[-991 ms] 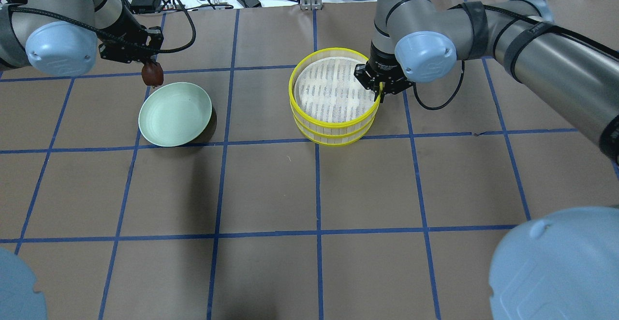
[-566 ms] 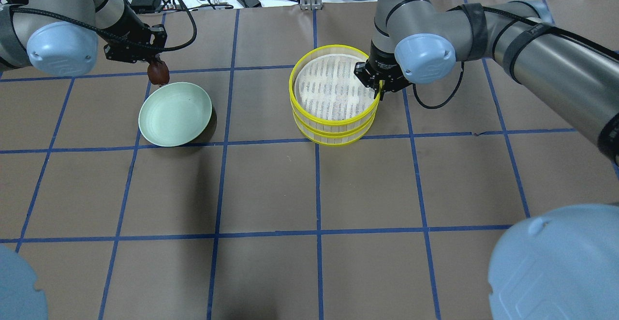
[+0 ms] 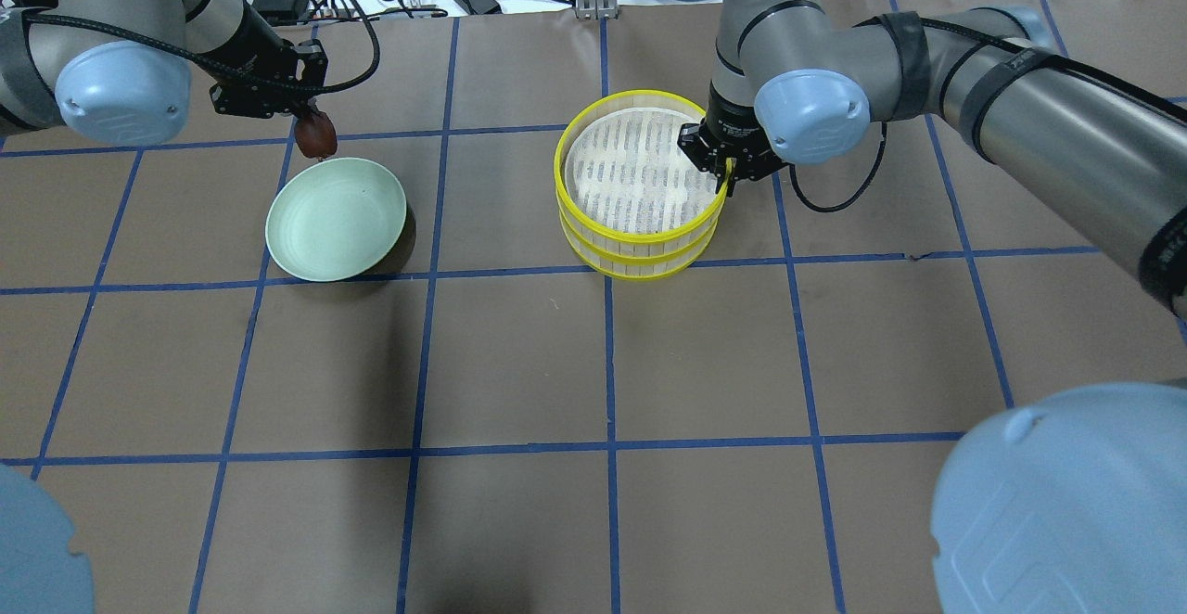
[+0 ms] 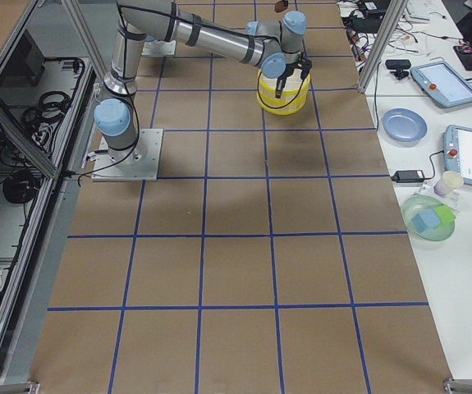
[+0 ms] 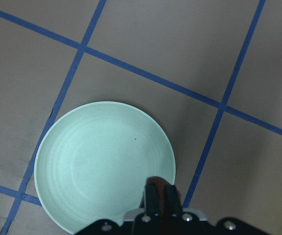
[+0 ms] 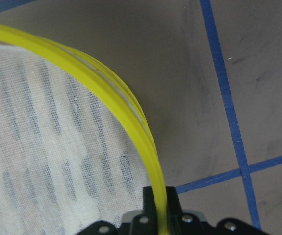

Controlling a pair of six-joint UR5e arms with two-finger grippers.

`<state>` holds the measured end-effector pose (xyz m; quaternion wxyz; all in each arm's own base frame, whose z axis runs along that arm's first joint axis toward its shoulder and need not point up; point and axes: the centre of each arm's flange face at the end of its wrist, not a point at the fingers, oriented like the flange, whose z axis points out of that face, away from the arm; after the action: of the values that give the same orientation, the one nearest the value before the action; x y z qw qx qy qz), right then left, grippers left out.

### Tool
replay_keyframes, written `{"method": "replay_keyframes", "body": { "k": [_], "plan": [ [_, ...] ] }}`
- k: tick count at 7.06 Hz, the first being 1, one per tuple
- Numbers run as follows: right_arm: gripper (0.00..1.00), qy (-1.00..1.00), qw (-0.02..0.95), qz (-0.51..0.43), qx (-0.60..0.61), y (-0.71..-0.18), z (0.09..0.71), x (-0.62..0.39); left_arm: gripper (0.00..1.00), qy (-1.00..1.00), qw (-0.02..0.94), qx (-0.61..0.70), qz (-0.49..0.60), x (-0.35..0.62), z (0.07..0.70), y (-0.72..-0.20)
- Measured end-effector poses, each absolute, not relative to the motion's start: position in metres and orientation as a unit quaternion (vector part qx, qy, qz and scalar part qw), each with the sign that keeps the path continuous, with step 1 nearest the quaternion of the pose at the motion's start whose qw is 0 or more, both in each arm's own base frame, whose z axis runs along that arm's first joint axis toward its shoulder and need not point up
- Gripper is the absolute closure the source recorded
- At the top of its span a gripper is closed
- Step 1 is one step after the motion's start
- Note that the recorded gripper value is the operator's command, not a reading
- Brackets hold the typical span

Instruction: Stack buns with steamer

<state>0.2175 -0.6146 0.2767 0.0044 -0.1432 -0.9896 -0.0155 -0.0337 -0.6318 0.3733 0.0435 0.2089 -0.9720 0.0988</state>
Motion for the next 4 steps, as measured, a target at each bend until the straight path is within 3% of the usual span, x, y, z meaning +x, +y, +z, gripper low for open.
{"method": "replay_keyframes", "body": {
  "k": [2,4],
  "plan": [
    [0.01,-0.99,0.003,-0.009,-0.143,-0.616,0.281,0.216,1.0,-0.969,0.051,0.218,0.101,-0.056,0.378,-0.63],
    [0.0,-0.991,-0.011,0.021,-0.135,-0.606,0.329,0.212,1.0,-0.961,0.084,0.239,0.114,-0.116,0.387,-0.627]
  ]
}}
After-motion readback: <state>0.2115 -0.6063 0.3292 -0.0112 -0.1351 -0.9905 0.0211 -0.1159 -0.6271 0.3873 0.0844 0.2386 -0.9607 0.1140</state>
